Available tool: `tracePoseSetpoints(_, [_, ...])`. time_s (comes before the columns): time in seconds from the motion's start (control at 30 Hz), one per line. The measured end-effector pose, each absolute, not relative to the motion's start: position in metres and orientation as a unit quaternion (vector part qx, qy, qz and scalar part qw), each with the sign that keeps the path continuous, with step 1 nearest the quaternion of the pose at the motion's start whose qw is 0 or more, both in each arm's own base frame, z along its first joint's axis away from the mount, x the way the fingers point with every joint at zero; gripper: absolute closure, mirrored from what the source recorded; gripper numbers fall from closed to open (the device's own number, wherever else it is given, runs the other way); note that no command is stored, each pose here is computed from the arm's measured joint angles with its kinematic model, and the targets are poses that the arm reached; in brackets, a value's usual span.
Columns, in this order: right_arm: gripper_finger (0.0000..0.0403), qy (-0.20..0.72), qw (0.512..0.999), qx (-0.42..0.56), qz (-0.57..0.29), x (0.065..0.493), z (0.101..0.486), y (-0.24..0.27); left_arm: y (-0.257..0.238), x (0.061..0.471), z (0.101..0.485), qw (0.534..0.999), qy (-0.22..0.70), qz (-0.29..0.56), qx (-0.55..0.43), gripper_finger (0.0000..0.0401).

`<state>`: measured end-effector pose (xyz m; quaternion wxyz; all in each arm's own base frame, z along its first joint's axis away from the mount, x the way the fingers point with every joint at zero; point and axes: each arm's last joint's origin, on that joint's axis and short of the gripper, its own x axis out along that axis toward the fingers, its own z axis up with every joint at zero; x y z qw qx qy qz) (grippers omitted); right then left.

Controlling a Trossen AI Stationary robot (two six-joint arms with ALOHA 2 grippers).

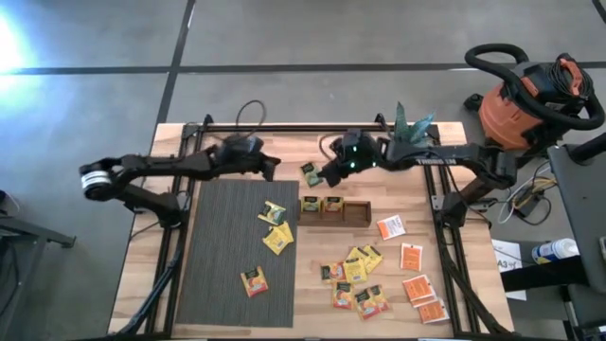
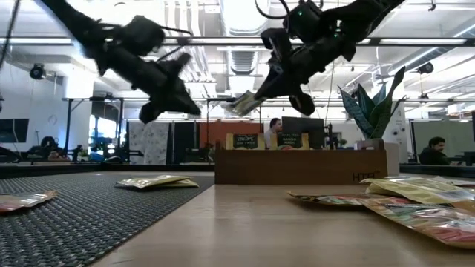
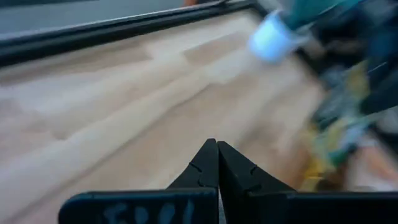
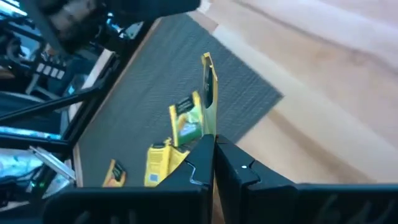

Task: Pick & Place Tea
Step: Put the yellow tea bag into the middle section of the wooden organizer

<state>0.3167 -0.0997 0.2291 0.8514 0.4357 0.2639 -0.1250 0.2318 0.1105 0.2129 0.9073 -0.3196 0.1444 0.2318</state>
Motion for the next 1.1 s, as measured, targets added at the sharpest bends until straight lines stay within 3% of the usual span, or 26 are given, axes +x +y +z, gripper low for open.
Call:
tracePoseSetpoints(0.13, [0.0394, 0.219, 0.856, 0.455, -0.115, 0.324, 0.218, -0.073, 0.103, 0.216, 0.201, 0.910, 0.082, 0.135, -0.383, 0.0401])
tracePoseSetpoints(0.4, [0.0394, 0.163, 0.854, 0.470, -0.155, 0.327, 0.207, -0.047, 0.099, 0.221, 0.176, 0.873, 0.127, 0.041, -0.470, 0.0401])
tracePoseSetpoints(0.67, [0.0394, 0.125, 0.861, 0.463, -0.169, 0.332, 0.212, -0.027, 0.108, 0.250, 0.177, 0.859, 0.136, -0.014, -0.493, 0.0401])
tracePoseSetpoints(0.8, [0.0394, 0.126, 0.863, 0.458, -0.172, 0.332, 0.210, -0.022, 0.105, 0.264, 0.189, 0.874, 0.101, -0.059, -0.472, 0.0401])
tracePoseSetpoints(1.1, [0.0394, 0.130, 0.868, 0.437, -0.195, 0.331, 0.206, -0.020, 0.096, 0.278, 0.200, 0.877, 0.092, -0.087, -0.464, 0.0401])
